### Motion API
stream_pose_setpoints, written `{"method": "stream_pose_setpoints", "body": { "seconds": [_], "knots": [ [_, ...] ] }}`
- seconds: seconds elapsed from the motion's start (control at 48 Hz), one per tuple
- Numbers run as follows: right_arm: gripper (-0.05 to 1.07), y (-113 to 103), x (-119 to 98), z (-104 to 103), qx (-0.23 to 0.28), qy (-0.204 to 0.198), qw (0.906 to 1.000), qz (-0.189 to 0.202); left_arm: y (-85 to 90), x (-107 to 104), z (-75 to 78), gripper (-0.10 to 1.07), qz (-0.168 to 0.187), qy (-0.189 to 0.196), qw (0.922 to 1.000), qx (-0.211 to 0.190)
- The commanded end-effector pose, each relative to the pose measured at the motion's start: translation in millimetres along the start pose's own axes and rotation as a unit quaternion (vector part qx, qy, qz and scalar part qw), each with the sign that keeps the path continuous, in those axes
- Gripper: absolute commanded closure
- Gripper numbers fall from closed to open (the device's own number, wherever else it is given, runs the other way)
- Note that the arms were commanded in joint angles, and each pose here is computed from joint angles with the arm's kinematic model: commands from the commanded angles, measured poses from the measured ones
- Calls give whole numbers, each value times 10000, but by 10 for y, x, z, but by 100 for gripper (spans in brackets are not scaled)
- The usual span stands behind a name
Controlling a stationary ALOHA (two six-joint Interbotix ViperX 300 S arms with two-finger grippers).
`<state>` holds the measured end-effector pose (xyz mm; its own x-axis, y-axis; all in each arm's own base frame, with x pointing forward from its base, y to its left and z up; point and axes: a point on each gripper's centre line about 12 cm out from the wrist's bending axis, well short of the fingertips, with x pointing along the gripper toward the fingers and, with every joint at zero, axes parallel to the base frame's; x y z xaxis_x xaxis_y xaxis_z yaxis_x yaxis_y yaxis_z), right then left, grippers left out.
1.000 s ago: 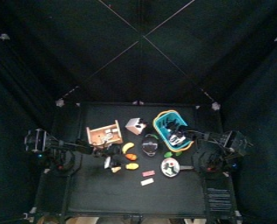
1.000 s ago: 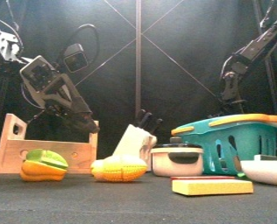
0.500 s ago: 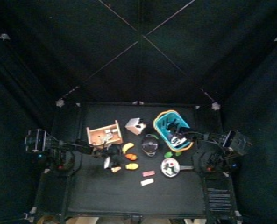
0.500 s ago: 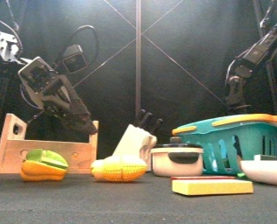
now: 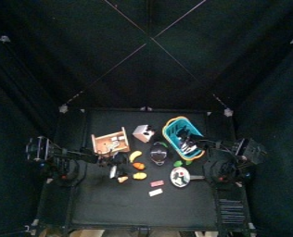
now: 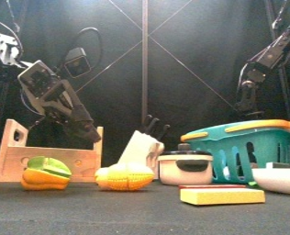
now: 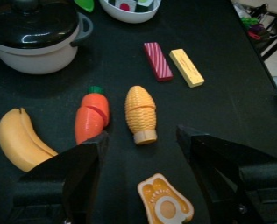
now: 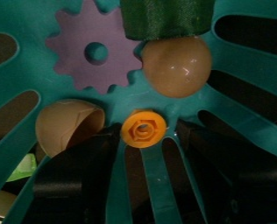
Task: Grab yellow nut
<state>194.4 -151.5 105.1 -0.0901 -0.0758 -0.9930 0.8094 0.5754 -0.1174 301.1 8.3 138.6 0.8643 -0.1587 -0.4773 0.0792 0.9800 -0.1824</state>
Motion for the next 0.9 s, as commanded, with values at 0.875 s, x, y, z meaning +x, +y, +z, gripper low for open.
{"method": "stream_pose_setpoints", "body": {
  "seconds": [0.875],
  "knots": [
    [42, 79, -422, 61, 15, -578, 9979, 289, 13, -1, 56, 1, 10, -101, 9999, -1]
  ]
}}
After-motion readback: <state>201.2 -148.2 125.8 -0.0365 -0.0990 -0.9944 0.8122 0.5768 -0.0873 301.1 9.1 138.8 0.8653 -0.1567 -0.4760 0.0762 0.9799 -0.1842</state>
